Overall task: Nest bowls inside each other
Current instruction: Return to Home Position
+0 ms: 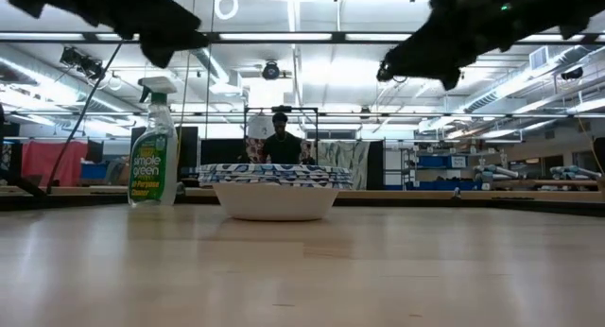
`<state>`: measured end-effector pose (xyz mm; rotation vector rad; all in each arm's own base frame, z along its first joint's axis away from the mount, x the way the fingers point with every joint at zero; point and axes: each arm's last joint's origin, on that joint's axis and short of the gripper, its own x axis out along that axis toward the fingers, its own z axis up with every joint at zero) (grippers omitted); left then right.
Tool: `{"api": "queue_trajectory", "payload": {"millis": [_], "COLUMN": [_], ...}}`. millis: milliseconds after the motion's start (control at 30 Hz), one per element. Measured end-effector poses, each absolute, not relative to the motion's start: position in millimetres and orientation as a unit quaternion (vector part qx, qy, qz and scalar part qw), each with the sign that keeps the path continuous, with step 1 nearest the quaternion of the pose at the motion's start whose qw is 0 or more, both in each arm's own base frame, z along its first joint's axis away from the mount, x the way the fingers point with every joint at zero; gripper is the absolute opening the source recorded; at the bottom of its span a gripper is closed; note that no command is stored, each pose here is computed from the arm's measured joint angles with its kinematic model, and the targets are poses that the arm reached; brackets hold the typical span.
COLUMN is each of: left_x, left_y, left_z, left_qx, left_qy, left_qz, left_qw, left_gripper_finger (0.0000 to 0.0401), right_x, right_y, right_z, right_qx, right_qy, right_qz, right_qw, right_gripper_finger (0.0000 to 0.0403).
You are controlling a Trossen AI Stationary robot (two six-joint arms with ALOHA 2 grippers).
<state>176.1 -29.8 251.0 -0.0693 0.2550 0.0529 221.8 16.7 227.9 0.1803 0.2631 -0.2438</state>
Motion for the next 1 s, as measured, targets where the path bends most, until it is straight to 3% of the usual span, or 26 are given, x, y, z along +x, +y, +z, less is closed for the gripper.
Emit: {"api": "queue_trajectory", "payload": {"millis": [333,700,1000], "left_x": [137.1,97.7,81.1], "left_y": [-33.8,-21.6,-17.6], "left_z": [234.1,235.5,235.5], "left_qx": [-0.053,-0.069,-0.063], "left_qy": [0.059,0.008,-0.007], "left_qz": [-0.008,-0.010,-0.030], "left_qw": [0.997,0.998,0.998], "left_gripper_finger": [0.0182,0.0179,0.0142], "right_x": [169.5,139.6,112.0], "right_y": [12.6,8.6,3.3], "right_z": [217.7,214.2,218.9], "right_qx": [0.084,0.078,0.067], "right_qy": [0.023,0.007,-0.001], "right_qz": [-0.135,-0.126,-0.122], "right_qw": [0.987,0.989,0.990], "right_gripper_finger": [0.0166,0.0164,0.0164]}}
